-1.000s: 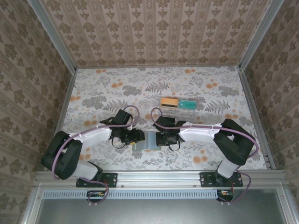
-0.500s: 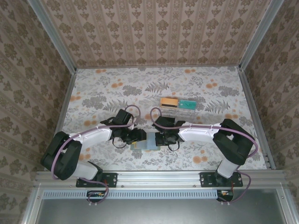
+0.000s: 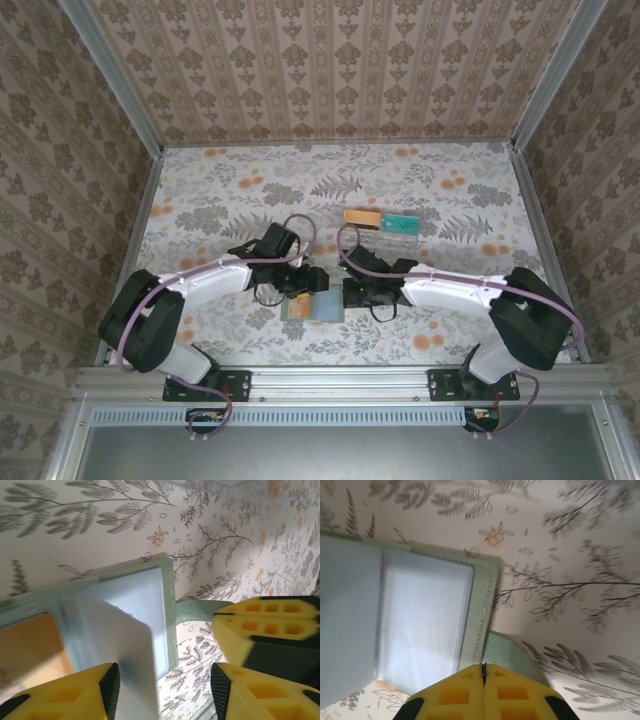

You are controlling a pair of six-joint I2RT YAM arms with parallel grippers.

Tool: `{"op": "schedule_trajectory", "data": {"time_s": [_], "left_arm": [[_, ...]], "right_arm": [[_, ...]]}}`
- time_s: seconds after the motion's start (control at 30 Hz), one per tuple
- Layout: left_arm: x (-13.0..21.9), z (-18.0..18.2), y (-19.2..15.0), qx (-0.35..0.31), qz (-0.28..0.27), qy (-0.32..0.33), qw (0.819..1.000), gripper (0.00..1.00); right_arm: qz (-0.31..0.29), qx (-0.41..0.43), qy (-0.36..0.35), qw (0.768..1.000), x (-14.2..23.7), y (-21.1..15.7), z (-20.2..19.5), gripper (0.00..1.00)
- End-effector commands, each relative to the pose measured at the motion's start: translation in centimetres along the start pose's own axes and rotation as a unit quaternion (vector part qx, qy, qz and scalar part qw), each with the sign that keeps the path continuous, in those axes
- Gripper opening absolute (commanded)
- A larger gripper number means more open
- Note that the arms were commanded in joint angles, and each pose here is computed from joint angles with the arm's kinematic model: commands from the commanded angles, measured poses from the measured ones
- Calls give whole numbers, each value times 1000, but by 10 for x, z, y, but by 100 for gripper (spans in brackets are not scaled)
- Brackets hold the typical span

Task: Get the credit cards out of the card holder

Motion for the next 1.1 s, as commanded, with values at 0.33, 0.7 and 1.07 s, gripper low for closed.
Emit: {"op": "schedule_trajectory", "data": {"time_s": [0.33, 0.7, 1.07], "left_arm": [[4, 1, 3, -7, -4, 24, 1000, 52], [41, 73, -18, 81, -43, 101, 991, 19], [31, 89, -26, 99, -33, 111, 988, 10]], "right_arm": [[-12, -31, 34, 999, 13, 9, 0, 8], [38, -13, 120, 992, -12, 6, 75, 11], [94, -29, 131, 986, -43, -10, 94, 11]]}}
Point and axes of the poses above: each hand's point on the last joint's axis, 136 mm out from that joint toward the fingers, its own x axis back along the fingers, its own z axis along the line the jaws close on, y = z × x, the point moved 1 cm from there along x, back along the fingers, and after that the axes turned 2 degrees about -x, right-handed, at the moved point
